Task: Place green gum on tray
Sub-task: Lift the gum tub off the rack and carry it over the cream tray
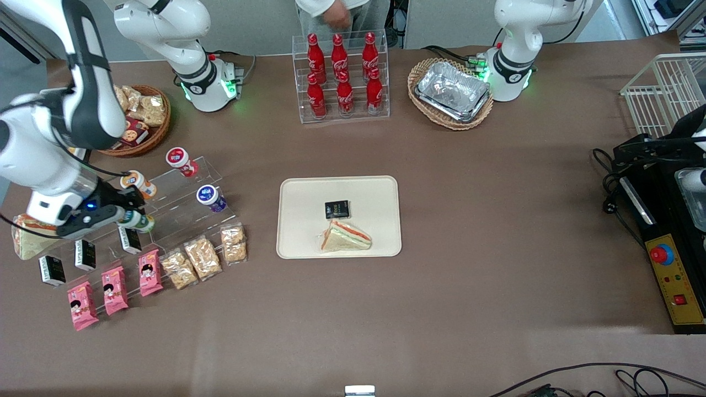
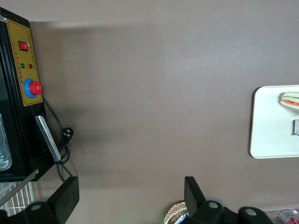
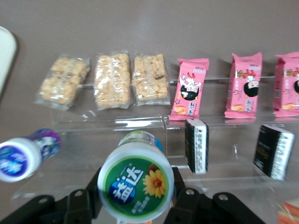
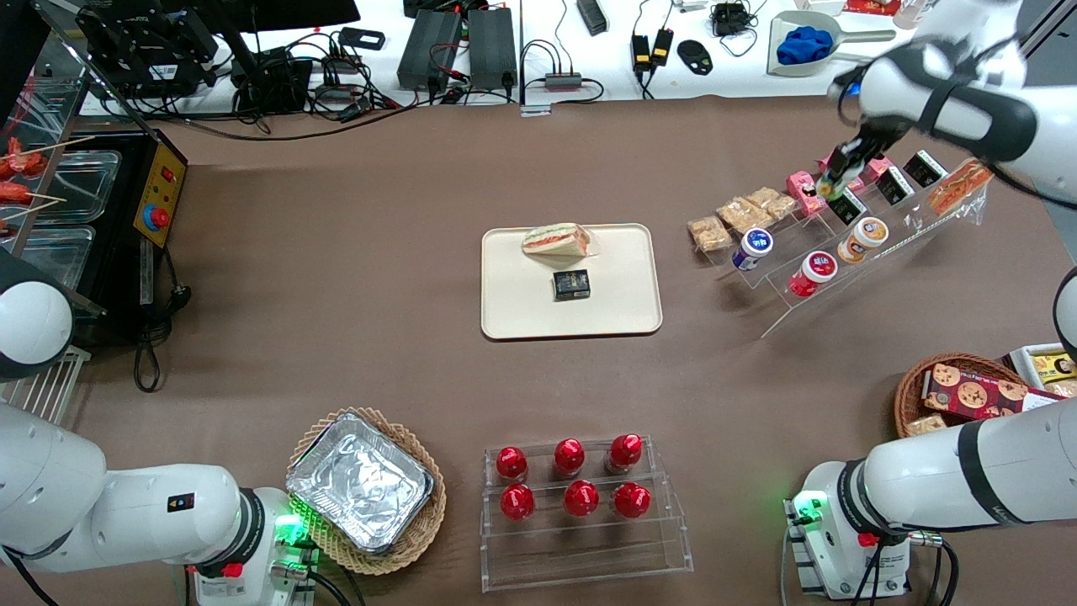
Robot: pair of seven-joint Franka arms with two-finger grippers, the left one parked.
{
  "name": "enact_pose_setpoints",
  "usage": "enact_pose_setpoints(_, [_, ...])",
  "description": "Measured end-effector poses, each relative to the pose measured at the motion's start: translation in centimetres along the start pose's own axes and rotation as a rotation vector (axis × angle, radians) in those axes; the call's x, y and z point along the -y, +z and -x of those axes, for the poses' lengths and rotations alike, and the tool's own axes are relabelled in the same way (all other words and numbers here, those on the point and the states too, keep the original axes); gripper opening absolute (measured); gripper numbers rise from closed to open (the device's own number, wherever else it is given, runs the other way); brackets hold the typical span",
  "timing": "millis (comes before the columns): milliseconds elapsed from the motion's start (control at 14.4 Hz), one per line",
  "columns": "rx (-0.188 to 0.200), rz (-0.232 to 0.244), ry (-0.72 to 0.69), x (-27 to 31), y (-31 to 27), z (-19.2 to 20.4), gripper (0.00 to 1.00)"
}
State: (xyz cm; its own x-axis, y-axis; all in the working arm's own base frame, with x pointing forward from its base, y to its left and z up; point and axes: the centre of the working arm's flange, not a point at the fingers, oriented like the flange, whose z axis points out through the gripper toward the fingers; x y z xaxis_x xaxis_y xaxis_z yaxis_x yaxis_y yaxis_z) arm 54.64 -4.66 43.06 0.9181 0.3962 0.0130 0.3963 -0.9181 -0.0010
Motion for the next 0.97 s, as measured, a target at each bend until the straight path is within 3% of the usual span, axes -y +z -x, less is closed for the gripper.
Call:
enact_pose_setpoints(277, [0.082, -0.06, 0.022, 0.6, -8.5, -0.4, 0.59])
enact_pose_setpoints(485, [0.122, -0.116, 0.081, 2.8, -13.8, -0.5, 0.59])
enact_pose_setpoints(692, [0.135, -0.109, 0.16, 7.4, -15.8, -1.9, 0.59])
enact_pose_setpoints(969, [0.157, -0.121, 0.335, 17.7, -15.8, -4.7, 0.59])
